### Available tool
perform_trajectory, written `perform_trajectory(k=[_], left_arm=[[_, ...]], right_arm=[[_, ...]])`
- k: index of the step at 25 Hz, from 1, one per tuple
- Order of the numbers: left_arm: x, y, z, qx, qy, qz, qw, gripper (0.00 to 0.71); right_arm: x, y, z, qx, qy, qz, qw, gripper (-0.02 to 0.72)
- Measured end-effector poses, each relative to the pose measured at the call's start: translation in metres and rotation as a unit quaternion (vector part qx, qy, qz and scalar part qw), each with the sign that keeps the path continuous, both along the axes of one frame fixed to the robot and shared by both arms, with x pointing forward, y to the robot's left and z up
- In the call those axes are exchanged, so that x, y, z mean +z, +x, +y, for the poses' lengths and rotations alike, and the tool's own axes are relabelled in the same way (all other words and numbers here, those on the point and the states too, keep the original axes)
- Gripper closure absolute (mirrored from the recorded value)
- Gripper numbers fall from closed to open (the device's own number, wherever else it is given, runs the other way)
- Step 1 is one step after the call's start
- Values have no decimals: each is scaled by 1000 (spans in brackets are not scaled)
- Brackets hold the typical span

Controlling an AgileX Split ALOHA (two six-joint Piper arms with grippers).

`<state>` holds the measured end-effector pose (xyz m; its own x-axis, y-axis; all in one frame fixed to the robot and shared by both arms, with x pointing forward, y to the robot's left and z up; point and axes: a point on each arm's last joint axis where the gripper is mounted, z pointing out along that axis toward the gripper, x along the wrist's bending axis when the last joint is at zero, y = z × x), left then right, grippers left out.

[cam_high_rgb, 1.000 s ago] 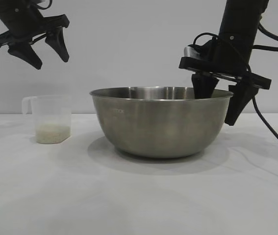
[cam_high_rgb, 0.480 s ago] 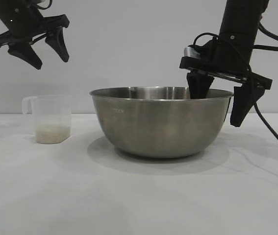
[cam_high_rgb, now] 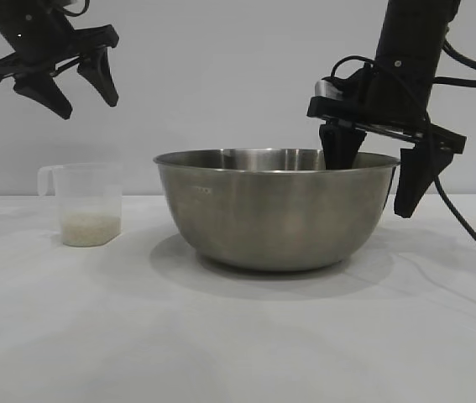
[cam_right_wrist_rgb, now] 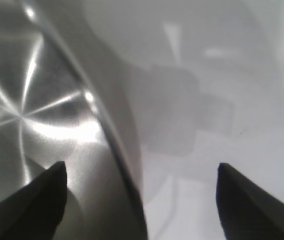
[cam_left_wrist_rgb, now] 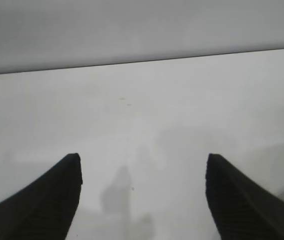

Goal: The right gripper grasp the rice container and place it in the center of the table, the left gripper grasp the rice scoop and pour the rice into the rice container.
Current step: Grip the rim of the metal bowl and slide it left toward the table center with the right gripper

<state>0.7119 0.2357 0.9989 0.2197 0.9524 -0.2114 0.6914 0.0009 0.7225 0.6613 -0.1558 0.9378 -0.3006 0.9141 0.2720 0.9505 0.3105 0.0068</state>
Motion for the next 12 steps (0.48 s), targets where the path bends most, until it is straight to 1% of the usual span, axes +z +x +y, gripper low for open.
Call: perform_trajectory(k=[4,8,10,12], left_arm=[[0,0,0,0,0,0,1000,165],[0,0,0,0,0,0,1000,165],[0,0,0,0,0,0,1000,165],[0,0,0,0,0,0,1000,165]], right_arm=[[14,9,1,4,0,-31,1000,179],[39,13,1,5,2,-68,998,179],[51,12,-2,6,-8,-85,996,179],[61,10,-7,7,-27,-98,995,179]])
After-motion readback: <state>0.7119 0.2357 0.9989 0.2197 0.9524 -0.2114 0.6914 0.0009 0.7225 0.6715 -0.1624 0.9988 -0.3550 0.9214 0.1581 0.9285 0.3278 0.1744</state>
